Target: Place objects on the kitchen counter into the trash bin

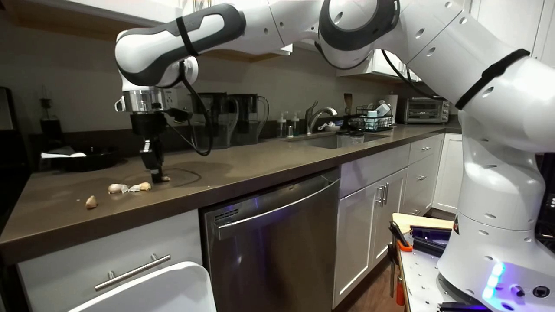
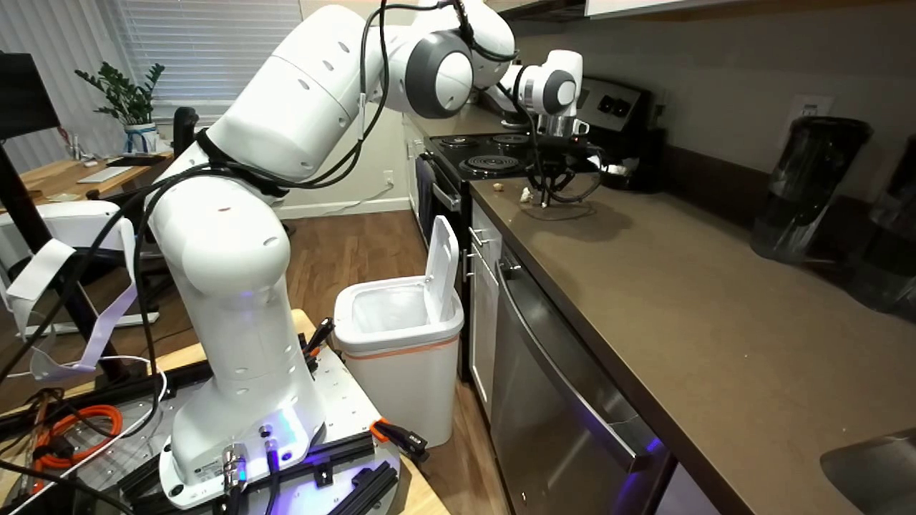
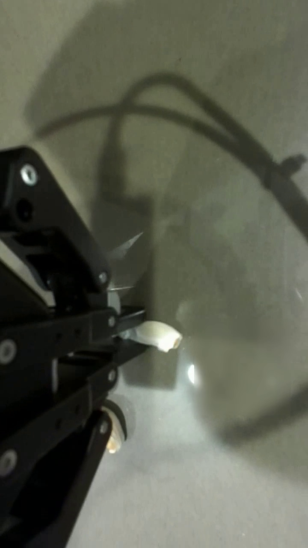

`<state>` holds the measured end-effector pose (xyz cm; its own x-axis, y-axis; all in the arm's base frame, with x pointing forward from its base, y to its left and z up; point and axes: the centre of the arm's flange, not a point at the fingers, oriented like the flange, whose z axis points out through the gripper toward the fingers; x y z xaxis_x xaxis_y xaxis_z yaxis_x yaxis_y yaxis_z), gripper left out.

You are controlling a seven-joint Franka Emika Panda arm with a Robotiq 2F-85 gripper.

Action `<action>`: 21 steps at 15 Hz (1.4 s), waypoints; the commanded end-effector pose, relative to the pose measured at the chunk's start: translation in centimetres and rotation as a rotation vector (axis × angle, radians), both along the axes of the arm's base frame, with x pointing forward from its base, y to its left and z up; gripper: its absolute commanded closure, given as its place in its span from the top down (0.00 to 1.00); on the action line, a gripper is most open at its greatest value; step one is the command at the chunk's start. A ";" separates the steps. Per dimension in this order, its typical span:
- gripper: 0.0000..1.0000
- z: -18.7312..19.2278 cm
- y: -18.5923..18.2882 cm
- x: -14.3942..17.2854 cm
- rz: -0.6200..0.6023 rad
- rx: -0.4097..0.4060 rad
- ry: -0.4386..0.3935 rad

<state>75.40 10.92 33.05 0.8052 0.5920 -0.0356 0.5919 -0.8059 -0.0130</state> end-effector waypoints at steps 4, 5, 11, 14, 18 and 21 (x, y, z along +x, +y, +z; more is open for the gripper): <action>0.06 -0.1 3.3 -3.2 0.052 -0.014 0.150; 0.05 0.0 3.9 -3.9 0.060 -0.020 0.168; 0.06 1.1 8.6 -9.3 0.154 -0.073 0.197; 0.06 2.2 10.8 -12.2 0.208 -0.105 0.181; 0.06 4.7 13.0 -16.2 0.288 -0.157 0.135; 0.06 6.0 14.5 -18.6 0.348 -0.150 0.081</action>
<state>61.10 25.66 37.92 0.5758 0.7848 -0.2290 0.8034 -0.5951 -0.0192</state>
